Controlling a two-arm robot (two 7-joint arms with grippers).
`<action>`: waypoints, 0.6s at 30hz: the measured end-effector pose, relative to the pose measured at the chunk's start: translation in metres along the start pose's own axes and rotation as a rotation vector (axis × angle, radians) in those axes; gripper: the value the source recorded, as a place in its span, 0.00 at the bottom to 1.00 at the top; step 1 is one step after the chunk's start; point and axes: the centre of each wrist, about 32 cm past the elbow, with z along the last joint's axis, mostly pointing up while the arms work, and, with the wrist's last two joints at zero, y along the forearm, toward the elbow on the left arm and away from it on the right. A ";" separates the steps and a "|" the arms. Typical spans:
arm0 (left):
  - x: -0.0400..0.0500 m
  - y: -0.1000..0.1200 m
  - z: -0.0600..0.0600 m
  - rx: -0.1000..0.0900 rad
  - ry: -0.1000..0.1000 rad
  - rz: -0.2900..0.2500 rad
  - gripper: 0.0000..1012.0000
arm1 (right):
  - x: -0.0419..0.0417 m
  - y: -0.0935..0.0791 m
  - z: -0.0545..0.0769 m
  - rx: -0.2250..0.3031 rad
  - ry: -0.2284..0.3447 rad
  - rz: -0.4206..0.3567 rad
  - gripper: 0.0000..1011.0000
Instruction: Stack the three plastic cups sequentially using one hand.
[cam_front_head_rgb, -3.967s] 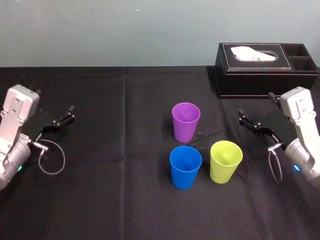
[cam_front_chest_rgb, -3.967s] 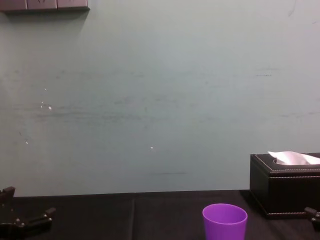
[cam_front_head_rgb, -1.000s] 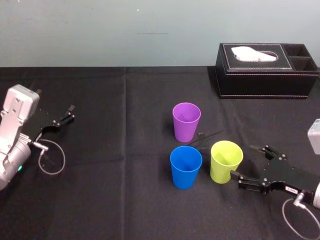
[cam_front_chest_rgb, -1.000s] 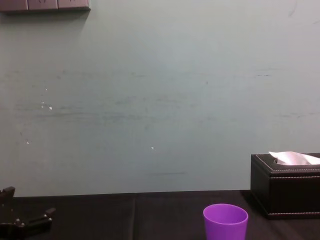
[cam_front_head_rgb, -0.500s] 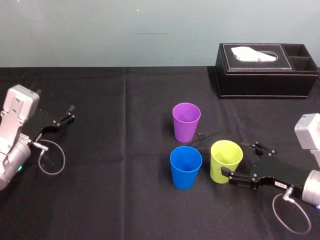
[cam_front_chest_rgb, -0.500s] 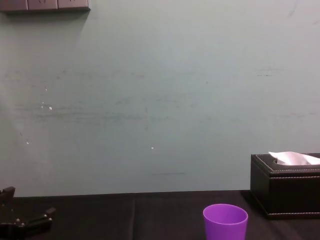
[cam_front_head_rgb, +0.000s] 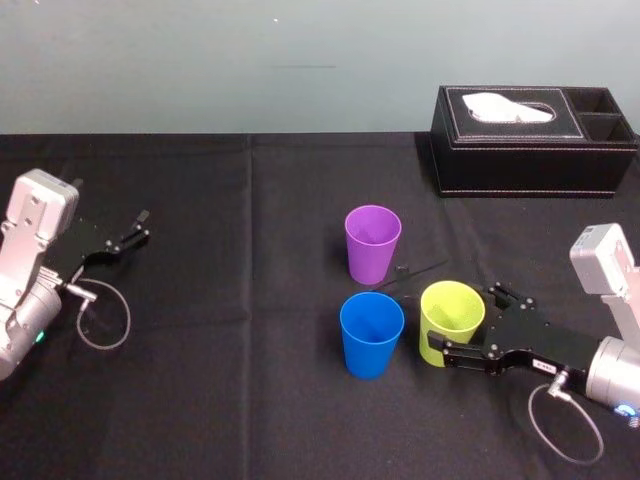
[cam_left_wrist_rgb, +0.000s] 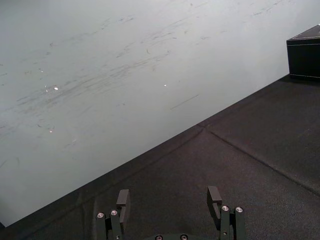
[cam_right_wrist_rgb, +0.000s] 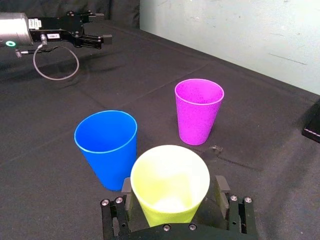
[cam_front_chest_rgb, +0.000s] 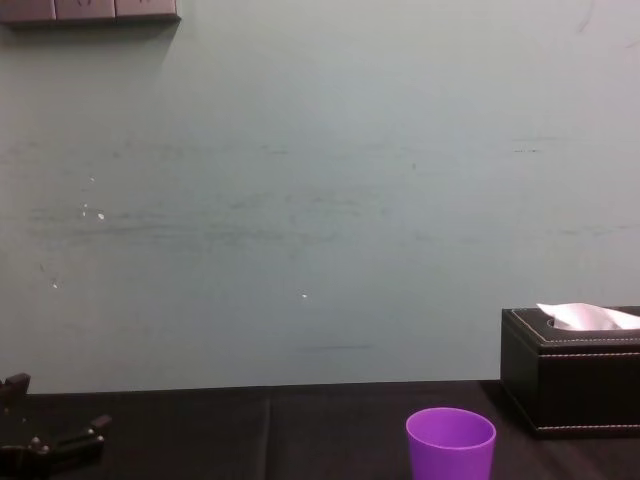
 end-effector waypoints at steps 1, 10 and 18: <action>0.0000 0.000 0.000 0.000 0.000 0.000 1.00 | 0.0000 0.000 0.000 0.000 0.001 0.000 0.99; 0.0000 0.000 0.000 0.000 0.000 0.000 1.00 | -0.0004 0.002 -0.001 -0.001 0.005 0.001 0.99; 0.0000 0.000 0.000 0.000 0.000 0.000 1.00 | -0.0004 0.002 -0.001 0.000 0.004 0.001 0.91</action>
